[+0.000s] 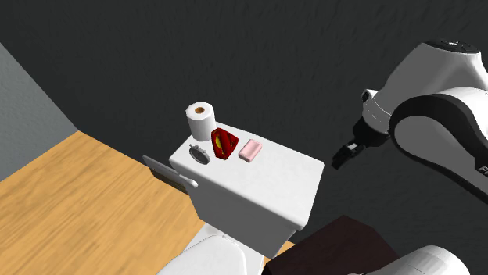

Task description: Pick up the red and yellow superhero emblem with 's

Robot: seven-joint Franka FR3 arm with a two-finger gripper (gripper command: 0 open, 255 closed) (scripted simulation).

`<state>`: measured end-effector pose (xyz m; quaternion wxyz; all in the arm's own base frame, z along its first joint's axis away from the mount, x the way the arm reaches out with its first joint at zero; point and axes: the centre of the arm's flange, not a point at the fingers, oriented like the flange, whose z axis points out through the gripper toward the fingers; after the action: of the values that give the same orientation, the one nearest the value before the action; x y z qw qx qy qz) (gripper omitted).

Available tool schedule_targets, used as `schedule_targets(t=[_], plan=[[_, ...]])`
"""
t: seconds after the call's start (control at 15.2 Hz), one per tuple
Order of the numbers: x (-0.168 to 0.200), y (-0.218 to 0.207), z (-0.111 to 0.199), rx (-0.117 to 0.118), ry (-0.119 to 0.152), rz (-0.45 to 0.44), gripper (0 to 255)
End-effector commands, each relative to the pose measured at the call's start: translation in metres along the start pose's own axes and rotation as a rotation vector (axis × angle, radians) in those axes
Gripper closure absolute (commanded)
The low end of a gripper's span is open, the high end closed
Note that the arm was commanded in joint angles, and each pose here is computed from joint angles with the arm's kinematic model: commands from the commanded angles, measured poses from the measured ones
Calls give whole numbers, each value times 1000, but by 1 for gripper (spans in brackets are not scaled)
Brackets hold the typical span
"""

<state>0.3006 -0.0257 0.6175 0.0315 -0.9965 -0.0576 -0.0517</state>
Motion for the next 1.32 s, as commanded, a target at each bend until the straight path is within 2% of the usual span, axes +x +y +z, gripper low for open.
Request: schedule_targets(t=[0.0, 1.25], plan=[[0, 0, 0, 0, 0, 0, 0], [195, -121, 74, 24, 65, 18, 0]])
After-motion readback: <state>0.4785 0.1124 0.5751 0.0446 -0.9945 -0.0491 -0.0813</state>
